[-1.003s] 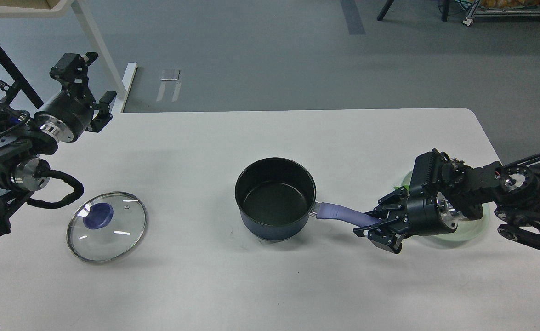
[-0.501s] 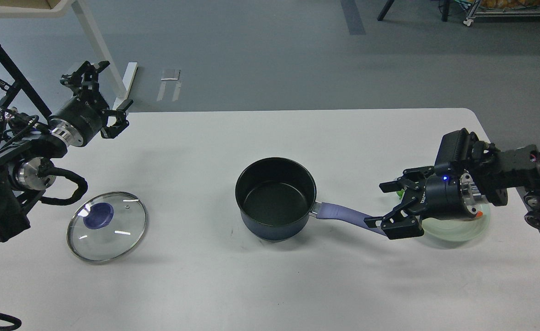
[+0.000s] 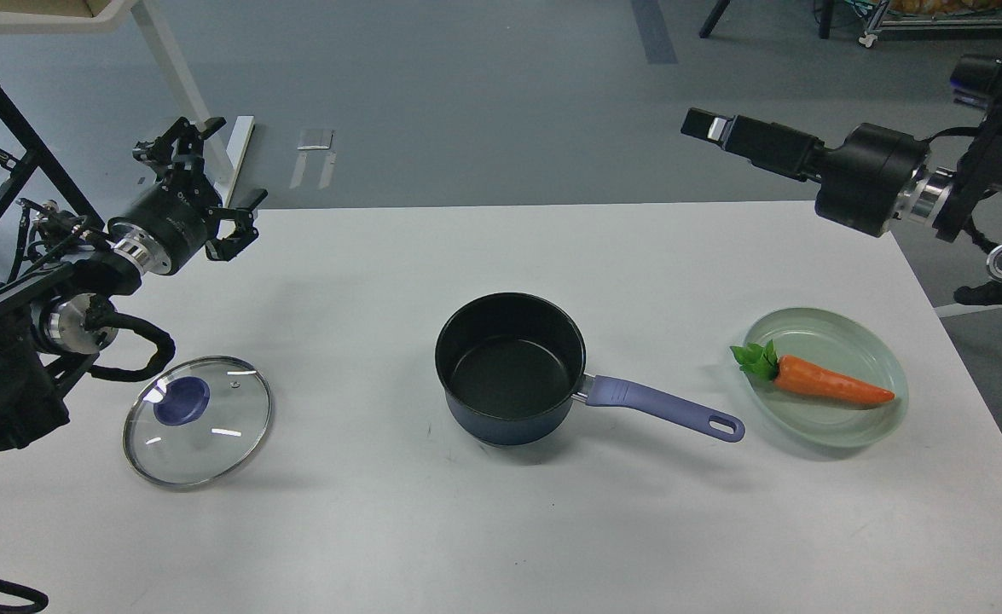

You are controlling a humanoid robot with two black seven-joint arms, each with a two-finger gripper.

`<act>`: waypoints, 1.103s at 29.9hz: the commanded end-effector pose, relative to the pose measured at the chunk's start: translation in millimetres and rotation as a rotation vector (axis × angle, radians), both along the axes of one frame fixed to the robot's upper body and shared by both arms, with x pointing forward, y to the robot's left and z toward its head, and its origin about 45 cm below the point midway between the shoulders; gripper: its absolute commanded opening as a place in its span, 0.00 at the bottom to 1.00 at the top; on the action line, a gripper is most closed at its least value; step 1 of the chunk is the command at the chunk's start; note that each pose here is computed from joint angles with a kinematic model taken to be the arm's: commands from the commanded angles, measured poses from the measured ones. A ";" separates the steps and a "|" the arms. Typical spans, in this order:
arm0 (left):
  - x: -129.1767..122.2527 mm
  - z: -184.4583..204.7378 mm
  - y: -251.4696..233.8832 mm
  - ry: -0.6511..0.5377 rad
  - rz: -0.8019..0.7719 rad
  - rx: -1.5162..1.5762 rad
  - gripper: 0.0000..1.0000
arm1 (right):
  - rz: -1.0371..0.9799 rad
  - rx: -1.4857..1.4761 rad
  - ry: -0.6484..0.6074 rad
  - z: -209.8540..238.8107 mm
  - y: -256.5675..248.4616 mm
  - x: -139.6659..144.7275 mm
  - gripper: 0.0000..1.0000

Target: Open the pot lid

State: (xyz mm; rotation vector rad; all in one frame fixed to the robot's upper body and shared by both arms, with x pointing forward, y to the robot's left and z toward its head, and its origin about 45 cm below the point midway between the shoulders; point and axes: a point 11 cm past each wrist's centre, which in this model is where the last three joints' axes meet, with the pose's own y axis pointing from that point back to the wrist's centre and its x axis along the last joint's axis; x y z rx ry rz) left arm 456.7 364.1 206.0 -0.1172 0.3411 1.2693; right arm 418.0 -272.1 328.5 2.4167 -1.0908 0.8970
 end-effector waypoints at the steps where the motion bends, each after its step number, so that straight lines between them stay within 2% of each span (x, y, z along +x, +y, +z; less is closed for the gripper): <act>1: -0.1 -1.3 -3.5 -0.006 -0.002 -0.009 0.99 | -0.230 0.279 0.067 -21.9 0.7 22.5 0.99; 6: 0.4 -5.2 -14.9 -0.001 -0.019 -0.024 0.99 | -0.415 0.622 0.206 -60.2 6.8 33.3 0.99; 13: -8.4 -26.1 -25.0 0.038 -0.020 -0.060 0.99 | -0.542 0.884 0.346 -118.8 21.5 19.8 1.00; 16: -11.5 -32.7 -28.8 0.051 -0.017 -0.085 0.99 | -0.495 0.927 0.414 -132.1 24.9 11.2 1.00; 23: -14.0 -36.1 -31.6 0.058 -0.030 -0.096 0.99 | -0.214 1.005 0.566 -141.5 7.6 5.5 1.00; 27: -14.0 -36.1 -31.6 0.058 -0.030 -0.096 0.99 | -0.205 0.916 0.594 -146.2 -19.2 -1.5 1.00; 33: -14.0 -36.4 -32.5 0.058 -0.032 -0.096 0.99 | -0.216 0.893 0.596 -148.1 -21.7 -2.5 1.00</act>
